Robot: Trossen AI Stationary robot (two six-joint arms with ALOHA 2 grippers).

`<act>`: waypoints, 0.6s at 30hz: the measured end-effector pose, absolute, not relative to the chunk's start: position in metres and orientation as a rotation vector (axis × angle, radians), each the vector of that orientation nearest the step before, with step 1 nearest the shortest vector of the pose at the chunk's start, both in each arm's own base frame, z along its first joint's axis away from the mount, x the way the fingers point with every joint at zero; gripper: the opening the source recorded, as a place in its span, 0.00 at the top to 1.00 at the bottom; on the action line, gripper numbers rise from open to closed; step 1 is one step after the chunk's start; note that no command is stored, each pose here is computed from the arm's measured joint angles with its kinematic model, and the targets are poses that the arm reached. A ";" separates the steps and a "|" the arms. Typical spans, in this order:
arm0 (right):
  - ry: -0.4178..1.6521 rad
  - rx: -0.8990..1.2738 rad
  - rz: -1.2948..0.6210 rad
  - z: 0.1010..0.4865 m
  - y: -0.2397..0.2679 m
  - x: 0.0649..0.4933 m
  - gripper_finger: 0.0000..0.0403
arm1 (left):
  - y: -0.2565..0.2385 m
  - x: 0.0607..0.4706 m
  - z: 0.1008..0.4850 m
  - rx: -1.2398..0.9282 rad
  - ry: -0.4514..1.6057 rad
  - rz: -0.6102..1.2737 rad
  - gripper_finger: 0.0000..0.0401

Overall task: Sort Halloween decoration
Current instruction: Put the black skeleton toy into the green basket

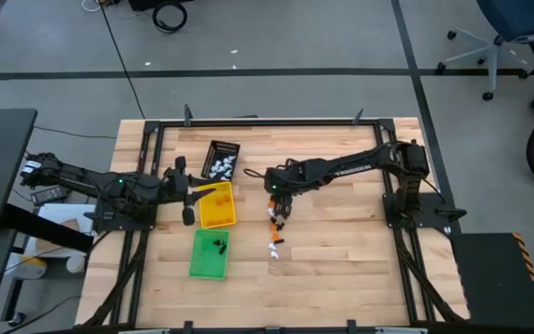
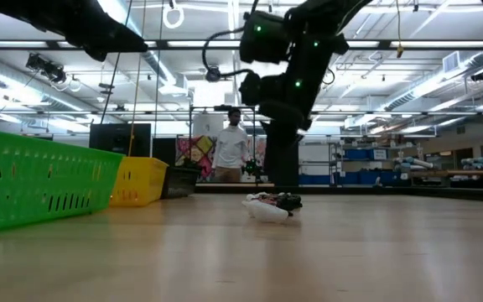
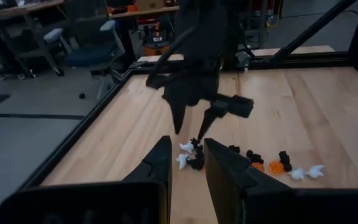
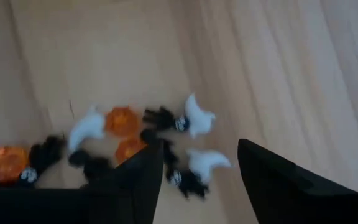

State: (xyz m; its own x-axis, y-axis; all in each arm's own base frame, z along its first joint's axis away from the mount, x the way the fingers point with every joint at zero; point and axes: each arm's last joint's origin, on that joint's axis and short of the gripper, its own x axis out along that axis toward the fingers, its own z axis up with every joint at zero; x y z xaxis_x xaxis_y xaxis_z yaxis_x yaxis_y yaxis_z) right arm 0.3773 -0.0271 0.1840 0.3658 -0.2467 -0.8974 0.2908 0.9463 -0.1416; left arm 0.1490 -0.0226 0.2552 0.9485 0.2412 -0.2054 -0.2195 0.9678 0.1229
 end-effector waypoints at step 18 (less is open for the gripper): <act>1.347 0.062 -0.256 0.152 -0.038 0.361 0.51 | -0.022 0.149 0.255 0.096 0.217 0.240 0.83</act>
